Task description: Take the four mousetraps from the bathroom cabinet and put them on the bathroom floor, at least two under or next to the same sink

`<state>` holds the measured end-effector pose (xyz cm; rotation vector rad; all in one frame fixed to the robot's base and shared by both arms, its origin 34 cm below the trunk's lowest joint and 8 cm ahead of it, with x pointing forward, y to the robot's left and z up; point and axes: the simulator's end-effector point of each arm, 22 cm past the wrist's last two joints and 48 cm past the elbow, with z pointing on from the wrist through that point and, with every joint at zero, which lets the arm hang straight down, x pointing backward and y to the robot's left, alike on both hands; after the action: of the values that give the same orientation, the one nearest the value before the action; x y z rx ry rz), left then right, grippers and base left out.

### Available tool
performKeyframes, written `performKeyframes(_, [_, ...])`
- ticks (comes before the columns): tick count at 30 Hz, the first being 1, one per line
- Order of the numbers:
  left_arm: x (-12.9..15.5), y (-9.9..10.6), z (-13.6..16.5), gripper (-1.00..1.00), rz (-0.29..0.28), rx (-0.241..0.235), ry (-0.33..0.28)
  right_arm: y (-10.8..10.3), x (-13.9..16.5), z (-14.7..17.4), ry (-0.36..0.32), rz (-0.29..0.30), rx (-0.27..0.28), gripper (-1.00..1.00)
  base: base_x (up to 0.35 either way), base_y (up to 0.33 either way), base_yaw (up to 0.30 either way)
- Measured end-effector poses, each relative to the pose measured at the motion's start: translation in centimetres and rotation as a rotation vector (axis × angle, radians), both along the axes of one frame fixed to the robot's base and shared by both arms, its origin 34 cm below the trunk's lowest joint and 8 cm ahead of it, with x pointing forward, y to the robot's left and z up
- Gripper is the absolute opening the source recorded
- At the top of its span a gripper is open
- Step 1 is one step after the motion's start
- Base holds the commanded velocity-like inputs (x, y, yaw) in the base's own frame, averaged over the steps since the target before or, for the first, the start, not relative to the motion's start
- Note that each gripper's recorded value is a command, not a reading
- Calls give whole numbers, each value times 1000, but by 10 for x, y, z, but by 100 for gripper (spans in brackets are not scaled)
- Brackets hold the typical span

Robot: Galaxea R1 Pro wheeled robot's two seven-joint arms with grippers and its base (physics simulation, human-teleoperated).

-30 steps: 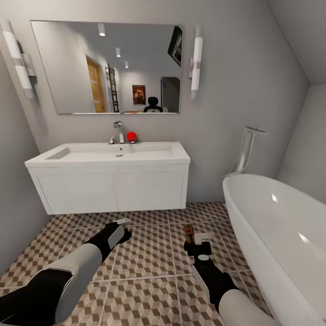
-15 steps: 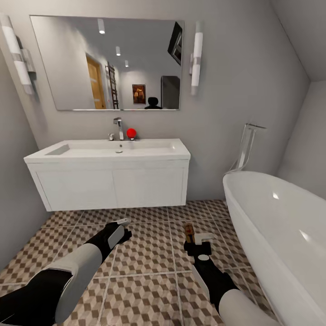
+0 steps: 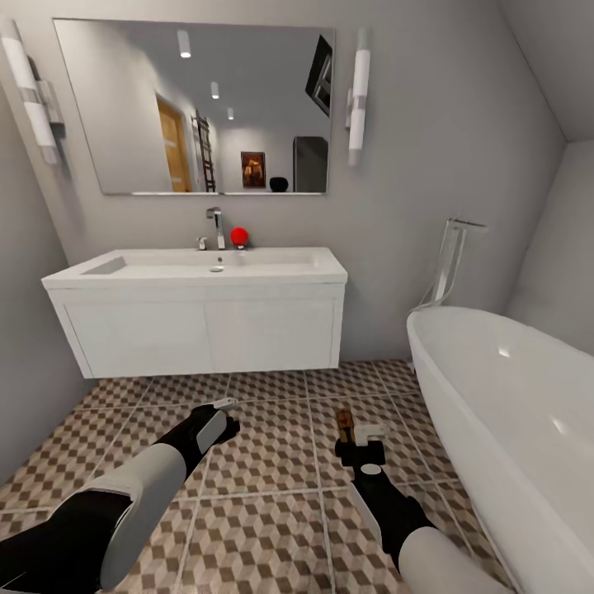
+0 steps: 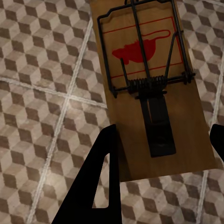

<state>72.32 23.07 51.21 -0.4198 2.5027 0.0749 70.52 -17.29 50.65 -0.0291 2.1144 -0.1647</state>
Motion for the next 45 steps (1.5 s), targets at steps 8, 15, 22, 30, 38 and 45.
performKeyframes(8, [-4,0,-17,-100,0,-1,0,0,-4,-17,-1,0,-1,-100,0,0,0])
performKeyframes(15, [-8,0,-33,-100,1,-1,-1,0,-8,-33,-1,0,-1,-100,0,0,0])
performKeyframes(22, [-12,-2,-49,-100,-7,-6,-2,0,-12,-49,-5,-1,2,-100,0,0,0])
performKeyframes(30, [-16,-2,-66,-100,-7,-6,-4,-1,-18,-69,-16,-9,14,-100,0,0,0])
performKeyframes(38, [-20,-2,-85,-100,-7,-5,3,-1,-25,-91,-29,-9,18,-100,0,0,0])
performKeyframes(45, [-22,-2,-103,-100,-6,-4,29,-1,-28,-109,-3,-5,13,-100,0,0,0])
